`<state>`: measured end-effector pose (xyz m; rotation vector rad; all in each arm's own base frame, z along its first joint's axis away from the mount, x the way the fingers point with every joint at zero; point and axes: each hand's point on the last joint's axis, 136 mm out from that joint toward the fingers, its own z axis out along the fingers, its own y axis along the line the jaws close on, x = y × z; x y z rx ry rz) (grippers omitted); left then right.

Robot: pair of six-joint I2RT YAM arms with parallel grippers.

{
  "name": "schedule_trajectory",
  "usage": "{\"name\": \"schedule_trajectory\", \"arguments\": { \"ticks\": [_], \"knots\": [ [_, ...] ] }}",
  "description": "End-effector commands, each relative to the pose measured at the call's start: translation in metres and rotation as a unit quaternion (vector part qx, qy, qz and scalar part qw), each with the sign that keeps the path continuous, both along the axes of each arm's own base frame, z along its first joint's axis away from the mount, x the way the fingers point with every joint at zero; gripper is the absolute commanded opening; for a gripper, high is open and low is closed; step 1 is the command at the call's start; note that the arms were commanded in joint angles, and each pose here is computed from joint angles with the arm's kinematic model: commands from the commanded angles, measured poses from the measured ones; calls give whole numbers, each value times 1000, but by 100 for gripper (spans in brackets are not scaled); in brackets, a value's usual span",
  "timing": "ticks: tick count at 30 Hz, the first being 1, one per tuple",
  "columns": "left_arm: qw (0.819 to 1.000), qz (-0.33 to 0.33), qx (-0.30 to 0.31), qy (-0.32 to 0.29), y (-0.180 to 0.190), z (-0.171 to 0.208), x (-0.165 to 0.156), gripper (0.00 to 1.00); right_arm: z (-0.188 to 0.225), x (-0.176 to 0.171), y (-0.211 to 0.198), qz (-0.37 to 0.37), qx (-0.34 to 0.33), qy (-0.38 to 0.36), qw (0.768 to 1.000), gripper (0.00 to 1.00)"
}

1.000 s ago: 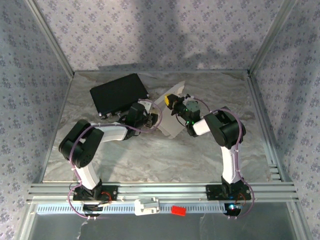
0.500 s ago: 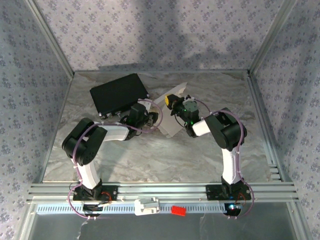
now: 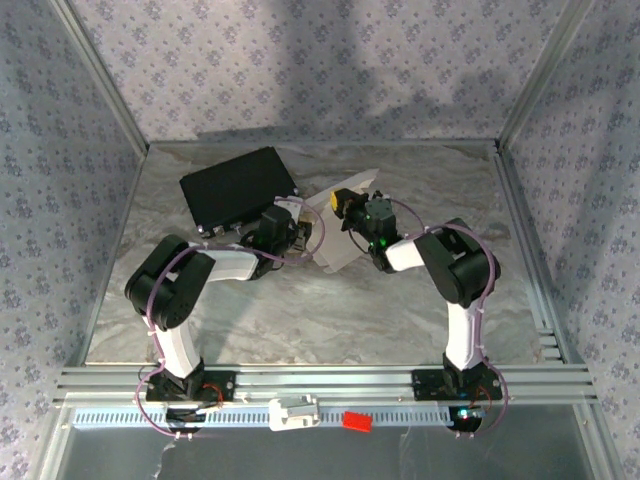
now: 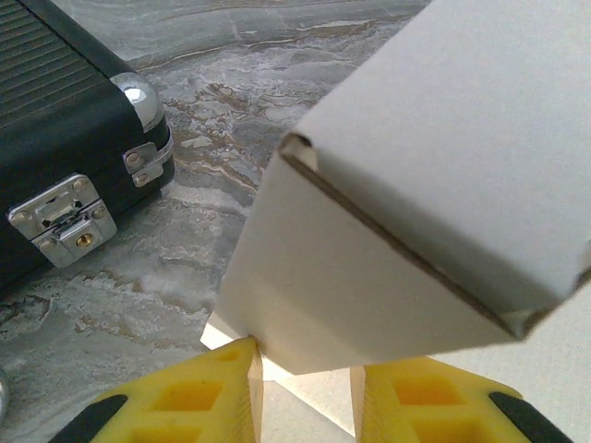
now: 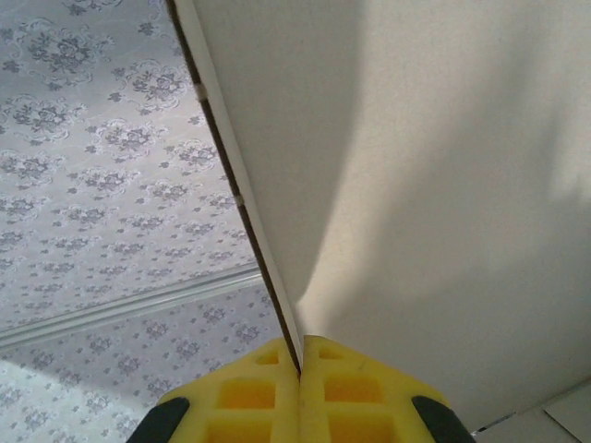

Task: Fold the paper box

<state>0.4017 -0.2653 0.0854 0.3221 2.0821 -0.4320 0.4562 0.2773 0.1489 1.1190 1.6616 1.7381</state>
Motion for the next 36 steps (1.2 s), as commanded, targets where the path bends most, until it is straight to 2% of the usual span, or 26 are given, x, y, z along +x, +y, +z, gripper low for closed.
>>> {"name": "schedule_trajectory", "arguments": {
  "ticks": [1,3,8,17,24,29,36],
  "knots": [
    [998,-16,-24,-58,-13,34,17,35,-42,-26,20,48,-36,92,994,0],
    [998,-11,-22,-59,-8,32,17,41,-42,-26,18,48,-44,96,993,0],
    [998,0,-31,-58,6,33,19,46,-42,-21,12,45,-52,105,992,0],
    [998,-42,-11,-50,11,33,17,48,-42,-18,6,62,-78,124,987,0],
    [997,-65,-2,-49,14,35,23,59,-45,-18,14,93,-88,141,982,0],
    [997,-67,-7,-49,18,36,30,59,-47,-17,15,97,-88,144,981,0],
    [993,-107,-5,-50,5,36,33,58,-49,-17,19,107,-82,152,979,0]
  ]
}}
